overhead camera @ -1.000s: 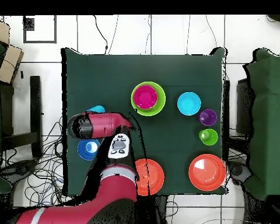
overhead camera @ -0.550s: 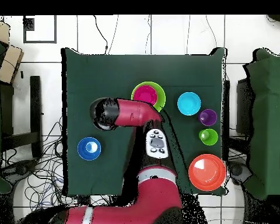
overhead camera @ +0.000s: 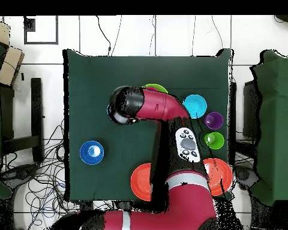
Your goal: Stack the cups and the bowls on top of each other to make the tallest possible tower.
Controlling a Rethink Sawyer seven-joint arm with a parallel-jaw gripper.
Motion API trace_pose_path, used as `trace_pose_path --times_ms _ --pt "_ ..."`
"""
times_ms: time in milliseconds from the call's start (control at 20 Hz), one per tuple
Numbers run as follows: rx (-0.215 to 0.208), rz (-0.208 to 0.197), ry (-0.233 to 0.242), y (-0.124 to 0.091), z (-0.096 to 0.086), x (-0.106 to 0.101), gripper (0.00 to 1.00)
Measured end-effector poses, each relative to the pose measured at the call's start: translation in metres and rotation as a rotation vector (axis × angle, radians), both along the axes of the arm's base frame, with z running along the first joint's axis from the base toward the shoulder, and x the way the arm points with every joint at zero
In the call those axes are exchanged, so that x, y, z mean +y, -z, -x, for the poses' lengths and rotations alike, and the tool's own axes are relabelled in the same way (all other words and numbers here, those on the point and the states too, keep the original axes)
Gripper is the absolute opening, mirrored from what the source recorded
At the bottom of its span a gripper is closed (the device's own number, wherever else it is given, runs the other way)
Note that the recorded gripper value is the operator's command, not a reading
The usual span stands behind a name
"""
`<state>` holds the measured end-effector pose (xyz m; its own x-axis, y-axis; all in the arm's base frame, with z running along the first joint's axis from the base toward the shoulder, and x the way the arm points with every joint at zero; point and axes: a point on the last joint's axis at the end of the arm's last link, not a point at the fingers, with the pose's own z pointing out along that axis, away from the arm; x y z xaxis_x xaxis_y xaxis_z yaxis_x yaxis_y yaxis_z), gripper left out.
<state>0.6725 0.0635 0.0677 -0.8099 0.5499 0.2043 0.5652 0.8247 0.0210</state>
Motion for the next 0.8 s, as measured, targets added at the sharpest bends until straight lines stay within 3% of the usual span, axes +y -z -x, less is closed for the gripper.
trace_pose_path --times_ms 600,800 --pt "0.023 -0.067 -0.002 -0.029 -0.018 0.001 0.00" --pt "0.020 -0.093 0.022 -0.043 -0.025 -0.016 0.00"
